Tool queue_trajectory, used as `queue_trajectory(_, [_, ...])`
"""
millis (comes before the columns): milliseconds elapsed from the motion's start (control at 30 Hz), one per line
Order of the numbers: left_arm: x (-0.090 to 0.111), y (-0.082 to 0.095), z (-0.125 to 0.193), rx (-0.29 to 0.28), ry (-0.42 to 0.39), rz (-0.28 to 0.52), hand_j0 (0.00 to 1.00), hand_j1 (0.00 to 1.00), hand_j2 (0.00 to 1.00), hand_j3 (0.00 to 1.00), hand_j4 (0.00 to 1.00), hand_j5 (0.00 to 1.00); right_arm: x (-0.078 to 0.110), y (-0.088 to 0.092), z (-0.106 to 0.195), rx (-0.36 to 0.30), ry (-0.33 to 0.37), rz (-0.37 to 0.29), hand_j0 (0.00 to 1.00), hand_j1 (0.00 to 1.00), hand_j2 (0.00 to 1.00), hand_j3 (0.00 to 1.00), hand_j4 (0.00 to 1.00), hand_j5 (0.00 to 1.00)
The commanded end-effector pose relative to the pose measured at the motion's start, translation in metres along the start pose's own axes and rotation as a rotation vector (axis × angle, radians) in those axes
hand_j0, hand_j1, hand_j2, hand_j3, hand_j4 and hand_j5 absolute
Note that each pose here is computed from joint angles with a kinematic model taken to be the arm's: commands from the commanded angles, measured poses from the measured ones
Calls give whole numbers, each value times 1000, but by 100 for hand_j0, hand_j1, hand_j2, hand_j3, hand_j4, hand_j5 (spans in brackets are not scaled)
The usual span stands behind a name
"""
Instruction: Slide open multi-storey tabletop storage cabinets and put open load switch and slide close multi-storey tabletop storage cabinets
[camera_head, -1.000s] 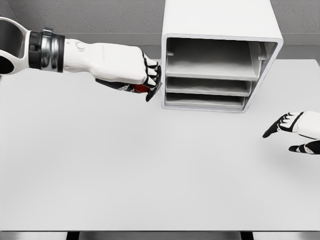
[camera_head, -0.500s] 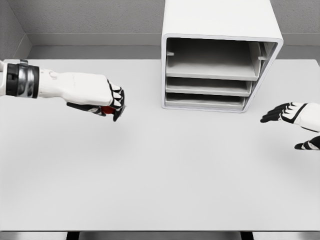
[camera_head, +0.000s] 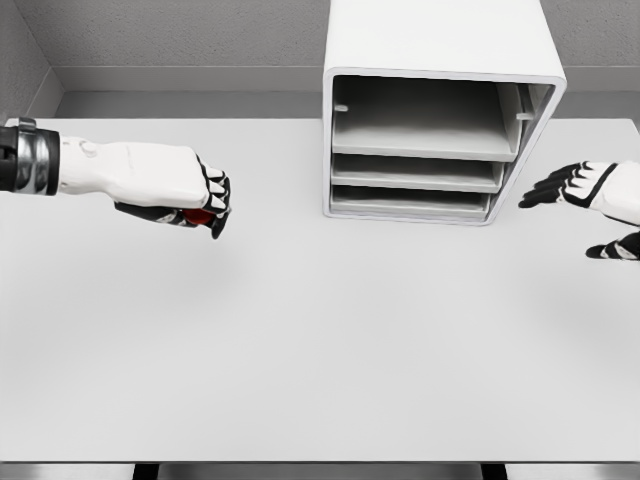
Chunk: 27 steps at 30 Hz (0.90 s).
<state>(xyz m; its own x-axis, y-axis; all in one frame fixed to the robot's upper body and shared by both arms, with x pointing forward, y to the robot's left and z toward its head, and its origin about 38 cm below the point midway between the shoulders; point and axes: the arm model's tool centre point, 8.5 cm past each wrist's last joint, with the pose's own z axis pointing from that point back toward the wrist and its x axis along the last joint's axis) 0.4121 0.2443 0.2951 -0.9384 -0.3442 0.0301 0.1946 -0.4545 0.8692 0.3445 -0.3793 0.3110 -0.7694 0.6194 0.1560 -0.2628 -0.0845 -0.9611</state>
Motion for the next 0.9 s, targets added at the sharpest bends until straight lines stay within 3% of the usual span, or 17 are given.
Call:
queue_trajectory(0, [-1, 0, 1, 3, 3, 5, 54, 54, 54, 54, 54, 54, 10, 46, -29, 89, -77, -91, 94, 94, 94, 94, 94, 94])
queue_trajectory(67, [0, 1, 1, 3, 2, 4, 54, 54, 54, 54, 54, 54, 14, 32, -49, 85, -120, -43, 96, 96, 96, 96, 96, 96])
queue_trajectory(200, [-1, 0, 2, 2, 5, 5, 54, 54, 54, 54, 54, 54, 21, 25, -66, 99, -167, -15, 96, 96, 96, 96, 96, 96])
queue_trajectory(267, [-1, 1, 2, 3, 6, 4, 54, 54, 54, 54, 54, 54, 24, 12, -75, 86, -189, 16, 98, 98, 98, 98, 98, 98])
queue_trajectory(367, [-1, 1, 2, 4, 5, 5, 54, 54, 54, 54, 54, 54, 39, 9, -105, 102, -276, 35, 99, 99, 99, 99, 99, 99])
queue_trajectory(533, [-1, 2, 3, 6, 6, 3, 54, 54, 54, 54, 54, 54, 52, 2, -135, 103, -346, 53, 100, 100, 100, 100, 100, 100])
queue_trajectory(600, [-1, 1, 2, 4, 6, 3, 54, 54, 54, 54, 54, 54, 38, -7, -141, 81, -316, 45, 100, 100, 100, 100, 100, 100])
queue_trajectory(767, [-1, 1, 2, 4, 6, 3, 54, 54, 54, 54, 54, 54, 1, -8, -152, 70, -233, -16, 100, 100, 100, 100, 100, 100])
queue_trajectory(867, [-1, 1, 3, 4, 8, 3, 54, 54, 54, 54, 54, 54, -11, -8, -160, 78, -168, -65, 100, 100, 100, 100, 100, 100])
